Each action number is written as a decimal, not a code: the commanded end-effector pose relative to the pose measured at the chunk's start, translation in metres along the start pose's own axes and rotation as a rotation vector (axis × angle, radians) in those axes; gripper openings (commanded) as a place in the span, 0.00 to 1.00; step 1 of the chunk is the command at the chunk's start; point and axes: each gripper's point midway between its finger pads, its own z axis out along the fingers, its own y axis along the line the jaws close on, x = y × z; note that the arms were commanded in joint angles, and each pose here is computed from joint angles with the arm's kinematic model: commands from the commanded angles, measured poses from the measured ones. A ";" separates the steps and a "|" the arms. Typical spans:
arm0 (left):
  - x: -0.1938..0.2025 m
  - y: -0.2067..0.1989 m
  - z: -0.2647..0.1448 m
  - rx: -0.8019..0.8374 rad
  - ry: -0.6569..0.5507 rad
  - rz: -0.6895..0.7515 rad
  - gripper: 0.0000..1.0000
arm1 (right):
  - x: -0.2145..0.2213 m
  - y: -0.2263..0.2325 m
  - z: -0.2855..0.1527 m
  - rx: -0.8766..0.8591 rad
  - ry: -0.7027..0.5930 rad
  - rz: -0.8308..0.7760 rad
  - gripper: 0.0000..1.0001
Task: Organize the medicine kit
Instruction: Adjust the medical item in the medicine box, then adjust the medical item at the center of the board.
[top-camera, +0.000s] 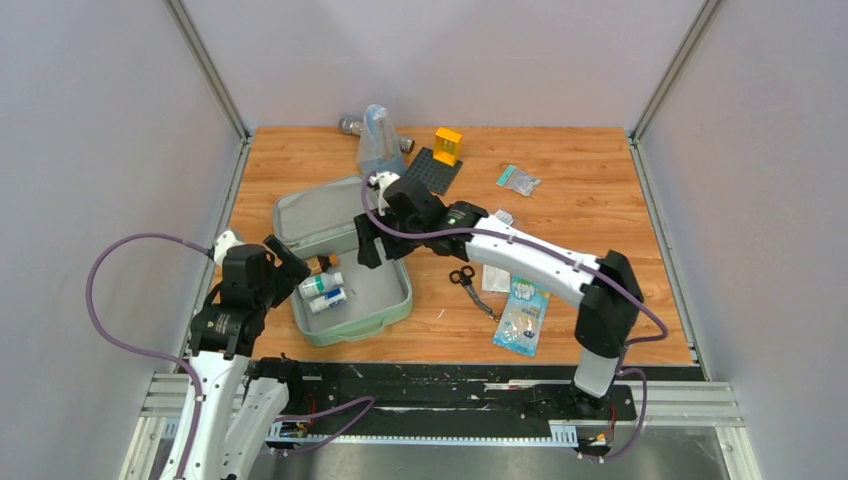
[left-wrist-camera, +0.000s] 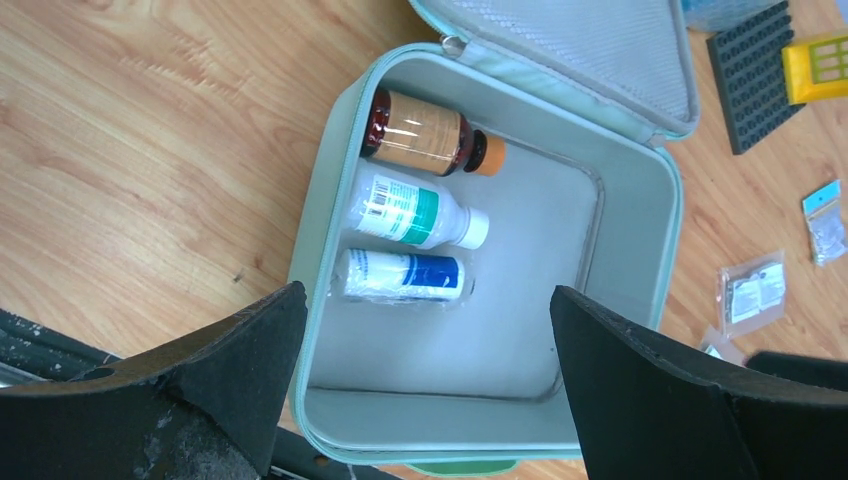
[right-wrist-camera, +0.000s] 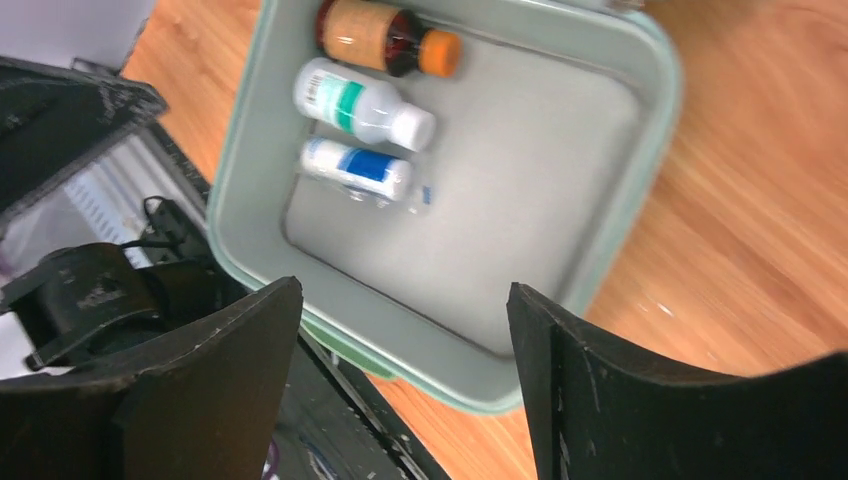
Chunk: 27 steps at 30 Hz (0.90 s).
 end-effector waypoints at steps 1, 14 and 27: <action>-0.017 -0.013 -0.013 0.058 -0.050 0.002 1.00 | -0.012 -0.041 -0.046 0.212 -0.150 0.020 0.80; -0.020 -0.054 -0.021 0.264 -0.028 0.034 1.00 | 0.083 -0.142 -0.130 0.491 -0.269 0.513 0.90; -0.013 -0.087 -0.025 0.427 0.033 0.090 1.00 | 0.166 -0.208 -0.164 0.753 -0.235 0.914 0.89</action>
